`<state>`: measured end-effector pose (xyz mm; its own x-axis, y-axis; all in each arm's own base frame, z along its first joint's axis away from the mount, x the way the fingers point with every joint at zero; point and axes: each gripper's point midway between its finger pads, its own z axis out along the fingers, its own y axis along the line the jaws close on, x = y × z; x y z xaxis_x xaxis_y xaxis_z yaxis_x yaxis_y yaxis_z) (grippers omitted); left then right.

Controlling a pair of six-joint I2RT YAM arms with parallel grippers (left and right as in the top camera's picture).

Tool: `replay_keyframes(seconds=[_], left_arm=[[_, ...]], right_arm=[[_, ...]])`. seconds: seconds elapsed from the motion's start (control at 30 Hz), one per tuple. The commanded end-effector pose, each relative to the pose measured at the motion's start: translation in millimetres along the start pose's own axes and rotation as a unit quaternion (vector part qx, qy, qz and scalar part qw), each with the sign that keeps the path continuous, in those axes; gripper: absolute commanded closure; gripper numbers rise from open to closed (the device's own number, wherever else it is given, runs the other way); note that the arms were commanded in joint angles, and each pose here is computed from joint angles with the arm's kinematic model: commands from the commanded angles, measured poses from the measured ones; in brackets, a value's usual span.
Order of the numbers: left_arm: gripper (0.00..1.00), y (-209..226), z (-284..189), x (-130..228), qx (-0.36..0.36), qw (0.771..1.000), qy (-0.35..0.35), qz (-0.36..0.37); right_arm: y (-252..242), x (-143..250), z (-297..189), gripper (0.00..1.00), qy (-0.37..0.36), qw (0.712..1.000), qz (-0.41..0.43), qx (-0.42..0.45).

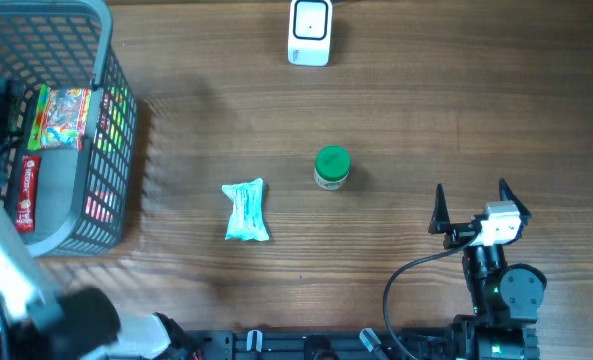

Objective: Scan the item barcode
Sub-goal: 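Grasp the red tissue pack in the basket with left gripper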

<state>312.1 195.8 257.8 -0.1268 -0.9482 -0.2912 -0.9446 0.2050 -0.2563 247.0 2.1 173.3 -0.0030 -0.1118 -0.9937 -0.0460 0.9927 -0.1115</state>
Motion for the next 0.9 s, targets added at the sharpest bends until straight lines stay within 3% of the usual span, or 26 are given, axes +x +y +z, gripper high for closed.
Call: replay_keyframes(seconds=[0.0, 0.37, 0.6, 0.63, 0.73, 0.8, 0.87], left_arm=[[0.00, 10, 53, 25, -0.060, 0.994, 0.084, 0.028], [0.00, 80, 164, 95, -0.142, 0.977, 0.159, 0.031], [0.00, 97, 197, 116, -0.131, 0.978, 0.161, 0.029], [0.05, 99, 200, 119, -0.129, 0.977, 0.165, 0.028], [0.40, 103, 201, 122, -0.136, 0.976, 0.166, 0.030], [0.51, 103, 200, 120, -0.134, 0.977, 0.164, 0.029], [0.53, 98, 195, 114, -0.126, 0.979, 0.157, 0.029]], right_arm=[[-2, -2, 0, 0.00, -0.005, 1.000, 0.003, 0.007], [-2, -2, 0, 0.00, -0.005, 1.000, 0.003, 0.007], [-2, -2, 0, 0.00, -0.005, 1.000, 0.003, 0.007], [-2, -2, 0, 0.00, -0.005, 1.000, 0.004, 0.007], [-2, -2, 0, 0.00, -0.005, 1.000, 0.003, 0.007], [-2, -2, 0, 0.00, -0.005, 1.000, 0.003, 0.007], [-2, -2, 0, 0.00, -0.005, 1.000, 0.004, 0.007]])
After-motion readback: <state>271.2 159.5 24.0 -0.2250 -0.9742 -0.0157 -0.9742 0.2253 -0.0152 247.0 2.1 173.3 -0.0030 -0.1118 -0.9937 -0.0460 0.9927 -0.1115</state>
